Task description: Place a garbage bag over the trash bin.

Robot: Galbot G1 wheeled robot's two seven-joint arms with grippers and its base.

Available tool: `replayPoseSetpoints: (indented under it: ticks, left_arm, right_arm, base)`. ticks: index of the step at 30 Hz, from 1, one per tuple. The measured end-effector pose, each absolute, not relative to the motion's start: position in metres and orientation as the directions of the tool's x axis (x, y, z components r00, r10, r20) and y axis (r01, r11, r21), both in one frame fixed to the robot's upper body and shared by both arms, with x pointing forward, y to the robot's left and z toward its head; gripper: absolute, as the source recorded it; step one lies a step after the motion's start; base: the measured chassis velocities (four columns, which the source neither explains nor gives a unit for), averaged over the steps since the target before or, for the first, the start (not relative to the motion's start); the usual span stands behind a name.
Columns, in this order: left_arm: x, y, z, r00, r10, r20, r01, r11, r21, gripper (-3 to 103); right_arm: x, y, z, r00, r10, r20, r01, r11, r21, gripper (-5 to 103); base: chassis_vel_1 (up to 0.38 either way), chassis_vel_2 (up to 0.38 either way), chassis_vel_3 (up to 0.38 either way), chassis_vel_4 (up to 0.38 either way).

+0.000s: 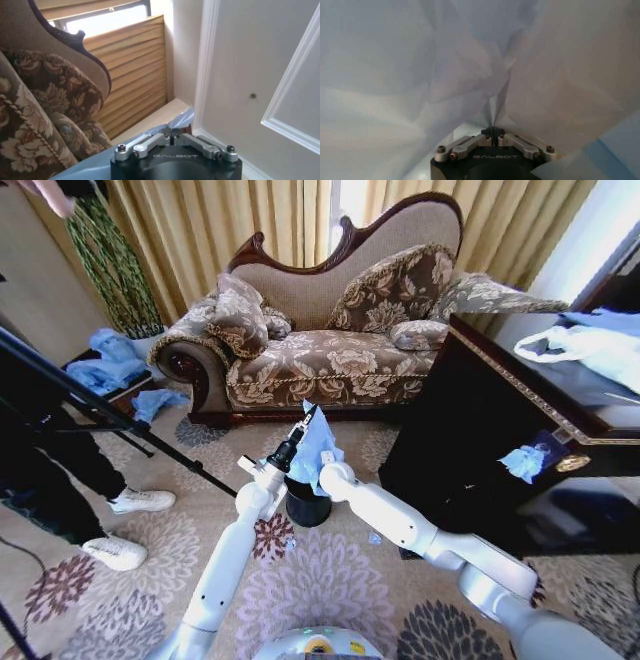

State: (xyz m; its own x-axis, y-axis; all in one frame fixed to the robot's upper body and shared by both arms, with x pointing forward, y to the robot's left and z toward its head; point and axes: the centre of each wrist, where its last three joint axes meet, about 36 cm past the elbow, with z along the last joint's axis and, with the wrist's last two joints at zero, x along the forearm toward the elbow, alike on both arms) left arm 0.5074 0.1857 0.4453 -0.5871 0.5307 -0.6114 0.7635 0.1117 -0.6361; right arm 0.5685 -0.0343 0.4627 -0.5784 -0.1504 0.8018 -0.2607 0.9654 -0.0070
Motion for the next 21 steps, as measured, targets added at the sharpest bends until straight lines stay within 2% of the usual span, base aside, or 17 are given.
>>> replayPoseSetpoints:
  ticks: [6,9,21]
  left_arm:
    - [0.505,0.191,0.443,-0.592,0.526,-0.611,0.763,0.122,-0.634,0]
    - [0.502,0.195,0.434,-0.603,0.524,-0.602,0.756,0.132,-0.642,0]
    - [0.497,0.215,0.412,-0.634,0.511,-0.580,0.735,0.167,-0.657,0]
  right_arm:
    - [0.569,-0.035,0.466,-0.582,-0.168,0.796,-0.252,0.968,0.020,0]
    - [0.564,-0.028,0.467,-0.575,-0.221,0.788,-0.245,0.965,0.092,0]
    - [0.564,0.005,0.444,-0.573,-0.219,0.790,-0.229,0.968,0.102,0]
  base:
    - [0.000,0.000,0.000,0.000]
    - [0.000,0.000,0.000,0.000]
    - [0.000,0.000,0.000,0.000]
